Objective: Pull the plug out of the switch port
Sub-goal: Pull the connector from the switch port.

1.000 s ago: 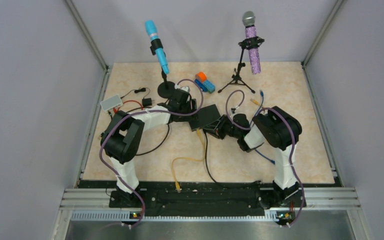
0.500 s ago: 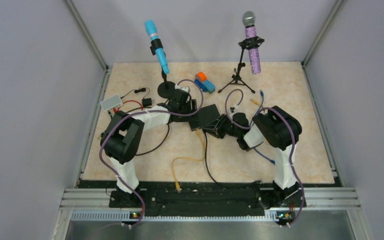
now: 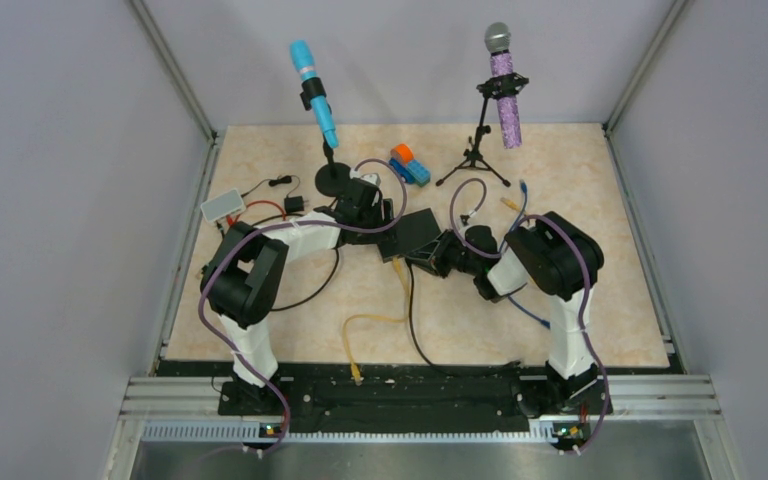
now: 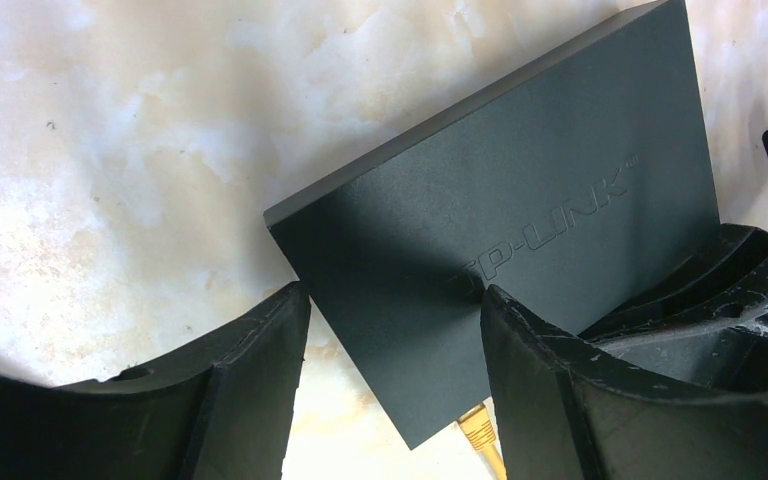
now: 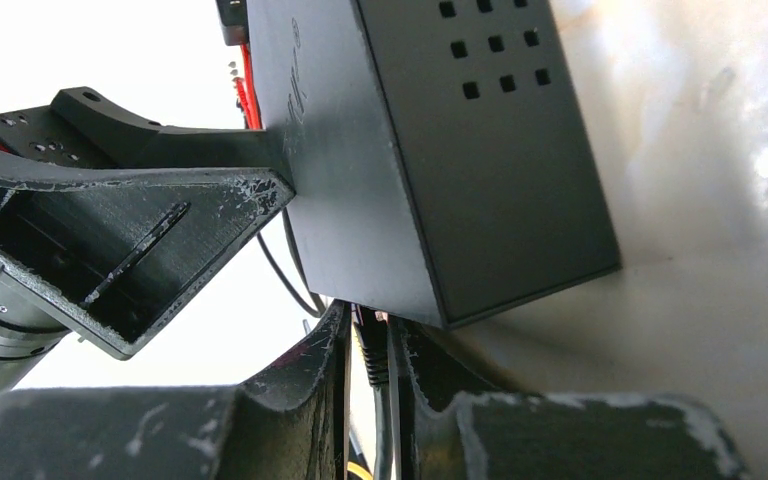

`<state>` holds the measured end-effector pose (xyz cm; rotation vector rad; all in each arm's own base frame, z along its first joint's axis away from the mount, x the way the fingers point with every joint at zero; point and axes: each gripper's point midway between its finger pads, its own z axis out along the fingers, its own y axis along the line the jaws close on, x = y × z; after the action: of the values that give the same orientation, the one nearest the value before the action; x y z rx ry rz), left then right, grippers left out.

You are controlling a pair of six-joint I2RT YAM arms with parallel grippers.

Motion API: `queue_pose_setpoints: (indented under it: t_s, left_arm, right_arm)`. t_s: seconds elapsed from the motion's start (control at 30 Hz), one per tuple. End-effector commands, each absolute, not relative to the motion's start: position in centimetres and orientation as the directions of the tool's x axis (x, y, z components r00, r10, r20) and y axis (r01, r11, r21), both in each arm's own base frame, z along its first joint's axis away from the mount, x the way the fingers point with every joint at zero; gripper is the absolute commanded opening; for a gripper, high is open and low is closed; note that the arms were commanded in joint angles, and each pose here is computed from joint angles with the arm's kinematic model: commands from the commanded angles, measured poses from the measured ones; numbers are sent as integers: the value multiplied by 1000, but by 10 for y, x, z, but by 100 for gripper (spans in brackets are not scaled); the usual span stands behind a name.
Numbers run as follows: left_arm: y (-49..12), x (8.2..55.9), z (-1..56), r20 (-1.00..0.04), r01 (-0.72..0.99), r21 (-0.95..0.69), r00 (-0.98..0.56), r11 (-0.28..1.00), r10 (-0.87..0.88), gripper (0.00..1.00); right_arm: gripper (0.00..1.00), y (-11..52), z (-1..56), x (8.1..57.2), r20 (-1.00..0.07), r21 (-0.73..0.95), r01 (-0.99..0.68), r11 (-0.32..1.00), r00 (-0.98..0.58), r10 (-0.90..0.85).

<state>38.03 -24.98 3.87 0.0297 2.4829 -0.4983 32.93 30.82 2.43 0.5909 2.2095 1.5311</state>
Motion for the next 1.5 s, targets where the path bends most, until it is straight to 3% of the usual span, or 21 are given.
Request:
queue_pose_setpoints:
  t_s: [0.0,0.47,0.67,0.97,1.47]
  left_arm:
    - [-239,356,22,-507,141,-303,-861,942,-34,67]
    - [-240,358,26,-522,174,-295,-853,939,-6,67]
    - [-243,358,27,-523,185,-305,-853,934,-2,67]
    - [-245,358,28,-523,195,-317,-852,928,0,66]
    - [-245,357,29,-527,203,-321,-850,925,4,66]
  right_arm:
    - [6,300,18,342,-102,933,126,338,-807,582]
    - [0,300,23,343,-159,926,68,372,-823,545]
    - [27,299,26,345,-170,925,60,376,-819,548]
    - [29,312,20,342,-144,933,63,354,-838,527]
    - [0,305,17,341,-148,926,71,370,-835,530]
